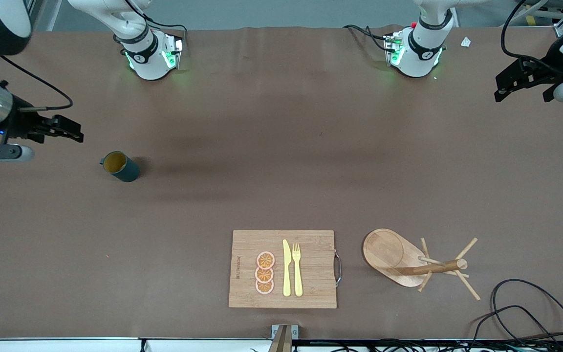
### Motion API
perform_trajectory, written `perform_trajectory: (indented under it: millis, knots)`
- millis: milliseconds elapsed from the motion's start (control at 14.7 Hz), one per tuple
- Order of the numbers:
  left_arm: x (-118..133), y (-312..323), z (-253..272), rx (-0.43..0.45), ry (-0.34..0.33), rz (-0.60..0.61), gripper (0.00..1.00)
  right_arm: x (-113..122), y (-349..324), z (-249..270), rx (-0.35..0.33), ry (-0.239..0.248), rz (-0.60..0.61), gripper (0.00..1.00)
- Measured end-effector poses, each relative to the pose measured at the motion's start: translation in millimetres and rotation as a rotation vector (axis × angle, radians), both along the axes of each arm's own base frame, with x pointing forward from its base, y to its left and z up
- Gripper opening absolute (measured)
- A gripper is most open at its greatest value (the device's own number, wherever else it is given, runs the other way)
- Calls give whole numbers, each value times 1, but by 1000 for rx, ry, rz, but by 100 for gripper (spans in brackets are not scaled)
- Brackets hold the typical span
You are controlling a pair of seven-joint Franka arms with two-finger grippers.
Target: Pass cup and hang on rack
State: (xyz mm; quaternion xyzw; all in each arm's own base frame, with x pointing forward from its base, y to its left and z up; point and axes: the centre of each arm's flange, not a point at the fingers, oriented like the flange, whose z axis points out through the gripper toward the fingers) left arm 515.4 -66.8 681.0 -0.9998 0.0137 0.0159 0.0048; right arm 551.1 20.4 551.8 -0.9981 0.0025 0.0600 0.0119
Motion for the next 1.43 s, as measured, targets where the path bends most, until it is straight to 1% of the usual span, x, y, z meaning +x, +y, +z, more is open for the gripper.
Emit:
perform_trajectory:
  millis: [340, 408, 817, 1089, 1429]
  knots:
    - [6, 0, -10, 0, 21, 0, 100, -19, -4, -69, -2, 47, -10, 100]
    - [6, 1, -11, 0, 22, 1, 100, -21, -5, -81, -2, 48, -14, 100]
    - [6, 1, -11, 0, 22, 3, 100, -33, -19, -150, -2, -12, -47, 100]
    - [6, 2, -10, 0, 20, 4, 100, -45, -19, -178, 1, -29, -52, 100]
    - [5, 2, -9, 0, 19, 3, 100, -62, -16, -215, 0, -93, -51, 100]
